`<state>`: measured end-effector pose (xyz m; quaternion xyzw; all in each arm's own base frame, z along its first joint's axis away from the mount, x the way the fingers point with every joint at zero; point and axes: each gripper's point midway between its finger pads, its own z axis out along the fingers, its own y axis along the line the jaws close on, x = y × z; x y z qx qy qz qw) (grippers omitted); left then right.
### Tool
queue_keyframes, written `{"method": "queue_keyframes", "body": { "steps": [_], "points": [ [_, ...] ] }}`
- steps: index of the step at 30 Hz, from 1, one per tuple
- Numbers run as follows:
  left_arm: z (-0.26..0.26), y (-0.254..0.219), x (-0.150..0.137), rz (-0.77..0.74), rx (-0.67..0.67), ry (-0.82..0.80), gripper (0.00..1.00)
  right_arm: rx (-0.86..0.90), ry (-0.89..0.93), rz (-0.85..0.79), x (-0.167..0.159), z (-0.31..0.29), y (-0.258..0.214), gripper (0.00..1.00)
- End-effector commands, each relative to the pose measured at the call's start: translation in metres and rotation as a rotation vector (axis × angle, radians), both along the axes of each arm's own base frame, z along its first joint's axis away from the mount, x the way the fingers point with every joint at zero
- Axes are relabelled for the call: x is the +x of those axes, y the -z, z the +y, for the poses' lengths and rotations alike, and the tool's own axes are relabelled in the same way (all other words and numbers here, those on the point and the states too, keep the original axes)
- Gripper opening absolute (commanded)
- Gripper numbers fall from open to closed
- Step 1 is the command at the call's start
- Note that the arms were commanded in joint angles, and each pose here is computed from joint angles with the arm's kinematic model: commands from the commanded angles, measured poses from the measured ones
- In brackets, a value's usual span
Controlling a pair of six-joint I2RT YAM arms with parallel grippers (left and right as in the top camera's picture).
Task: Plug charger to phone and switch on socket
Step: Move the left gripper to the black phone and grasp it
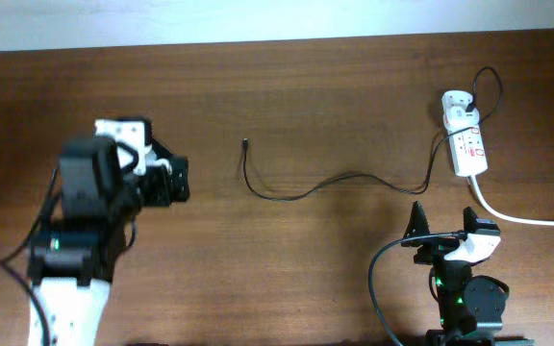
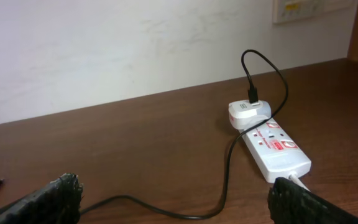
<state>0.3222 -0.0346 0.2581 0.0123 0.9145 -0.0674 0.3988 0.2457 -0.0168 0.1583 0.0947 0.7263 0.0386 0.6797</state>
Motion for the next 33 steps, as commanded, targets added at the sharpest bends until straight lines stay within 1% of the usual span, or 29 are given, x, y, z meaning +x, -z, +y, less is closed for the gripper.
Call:
{"method": "queue_keyframes", "body": {
  "steps": [1, 3, 9, 10, 12, 15, 18, 19, 20, 22, 24, 25, 26, 27, 28, 30, 33],
  "points": [
    [0.000, 0.012, 0.014, 0.056, -0.001, -0.007, 0.99, 0.001, 0.010, 0.004, 0.000, -0.001, 0.002, 0.99],
    [-0.008, 0.026, 0.013, 0.117, -0.031, 0.025, 0.99, 0.001, 0.010, 0.004, 0.000, -0.001, 0.002, 0.99],
    [-0.007, 0.030, 0.017, 0.123, -0.030, 0.023, 0.99, 0.001, 0.010, 0.004, 0.000, -0.001, 0.002, 0.99],
    [-0.005, 0.030, 0.017, 0.128, -0.044, -0.014, 0.99, 0.001, 0.010, 0.004, 0.000, -0.001, 0.002, 0.99],
    [0.023, 0.035, 0.015, 0.157, -0.090, -0.297, 0.99, 0.001, 0.010, 0.004, 0.000, -0.001, 0.002, 0.99],
    [0.025, 0.041, 0.017, 0.187, -0.132, -0.369, 0.99, 0.001, 0.010, 0.004, 0.000, -0.001, 0.002, 0.99],
    [0.027, 0.056, 0.030, 0.275, -0.121, -0.410, 0.99, 0.001, 0.010, 0.004, 0.000, -0.001, 0.002, 0.99],
    [0.036, 0.064, 0.036, 0.329, -0.085, -0.480, 0.99, 0.001, 0.010, 0.004, 0.000, -0.001, 0.002, 0.99],
    [0.040, 0.068, 0.044, 0.375, -0.052, -0.501, 0.99, 0.001, 0.010, 0.004, 0.000, -0.001, 0.002, 0.99],
    [0.039, 0.082, 0.065, 0.469, -0.032, -0.520, 0.99, 0.001, 0.010, 0.004, 0.000, -0.001, 0.002, 0.99],
    [0.045, 0.095, 0.082, 0.516, -0.027, -0.544, 0.99, 0.001, 0.010, 0.004, 0.000, -0.001, 0.002, 0.99],
    [0.048, 0.107, 0.093, 0.539, -0.063, -0.551, 0.99, 0.001, 0.010, 0.004, 0.000, -0.001, 0.002, 0.99],
    [0.047, 0.114, 0.098, 0.553, -0.099, -0.545, 0.99, 0.001, 0.010, 0.004, 0.000, -0.001, 0.002, 0.99],
    [0.049, 0.123, 0.101, 0.575, -0.151, -0.572, 0.99, 0.001, 0.010, 0.004, 0.000, -0.001, 0.002, 0.99],
    [0.059, 0.132, 0.102, 0.593, -0.171, -0.626, 0.99, 0.001, 0.010, 0.004, 0.000, -0.001, 0.002, 0.99],
    [0.072, 0.149, 0.104, 0.624, -0.187, -0.665, 0.99, 0.001, 0.010, 0.004, 0.000, -0.001, 0.002, 0.99],
    [0.074, 0.168, 0.109, 0.647, -0.179, -0.670, 0.99, 0.001, 0.010, 0.004, 0.000, -0.001, 0.002, 0.99]
  ]
}}
